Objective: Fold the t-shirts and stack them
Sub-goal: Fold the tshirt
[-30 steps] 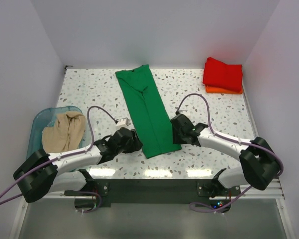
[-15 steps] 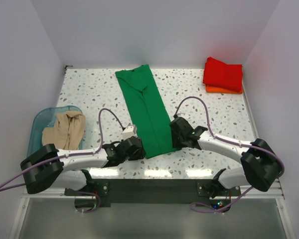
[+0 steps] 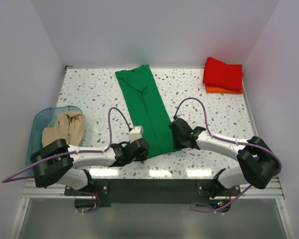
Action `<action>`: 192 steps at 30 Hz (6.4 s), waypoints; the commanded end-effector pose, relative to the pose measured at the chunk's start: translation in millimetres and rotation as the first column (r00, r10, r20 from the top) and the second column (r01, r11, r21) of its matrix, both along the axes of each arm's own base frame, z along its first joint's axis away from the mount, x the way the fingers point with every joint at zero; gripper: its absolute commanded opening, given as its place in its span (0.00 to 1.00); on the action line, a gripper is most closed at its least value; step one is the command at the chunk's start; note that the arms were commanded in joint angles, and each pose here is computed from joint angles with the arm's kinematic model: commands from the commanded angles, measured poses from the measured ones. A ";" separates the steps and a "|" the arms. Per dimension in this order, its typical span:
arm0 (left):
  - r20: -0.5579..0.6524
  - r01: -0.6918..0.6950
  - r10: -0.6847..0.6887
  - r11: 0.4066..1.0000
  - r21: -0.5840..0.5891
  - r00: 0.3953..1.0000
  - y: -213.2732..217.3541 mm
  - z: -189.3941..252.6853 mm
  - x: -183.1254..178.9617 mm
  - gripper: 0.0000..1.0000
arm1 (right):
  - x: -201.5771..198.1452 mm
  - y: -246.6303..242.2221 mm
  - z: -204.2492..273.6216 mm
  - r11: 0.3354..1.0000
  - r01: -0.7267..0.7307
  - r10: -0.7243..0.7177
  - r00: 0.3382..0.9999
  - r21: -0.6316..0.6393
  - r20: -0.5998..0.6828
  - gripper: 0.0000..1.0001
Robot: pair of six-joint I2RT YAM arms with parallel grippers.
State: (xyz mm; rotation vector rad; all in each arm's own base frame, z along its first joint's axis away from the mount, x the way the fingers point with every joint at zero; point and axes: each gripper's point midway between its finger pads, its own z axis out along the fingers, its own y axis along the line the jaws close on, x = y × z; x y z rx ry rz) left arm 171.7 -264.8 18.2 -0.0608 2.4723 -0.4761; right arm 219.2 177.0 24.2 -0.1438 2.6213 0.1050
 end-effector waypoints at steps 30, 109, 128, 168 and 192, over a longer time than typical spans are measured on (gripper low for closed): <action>-0.059 -0.041 0.048 0.992 0.120 0.997 64.3 2.4 -33.3 0.00 | -47.7 57.7 34.3 0.973 -0.178 0.174 0.984 0.149 0.042 0.24; -0.123 -0.060 0.056 0.998 -0.022 0.991 74.1 -0.8 -57.2 0.00 | -77.3 46.0 3.6 0.987 -0.151 0.149 0.988 0.049 0.042 0.00; -0.120 -0.077 0.064 0.991 -0.108 0.991 73.3 22.8 -60.4 0.38 | -84.3 97.0 50.8 0.943 -0.275 0.251 0.957 0.186 0.142 0.29; -0.117 -0.091 0.076 0.987 -0.134 0.990 76.4 21.2 -61.6 0.37 | -89.5 135.5 12.9 0.940 -0.318 0.333 0.933 -0.123 0.138 0.28; -0.124 -0.097 0.080 0.986 -0.138 0.989 76.7 13.3 -62.5 0.34 | -106.7 152.9 31.5 0.934 -0.353 0.344 0.929 0.049 0.135 0.19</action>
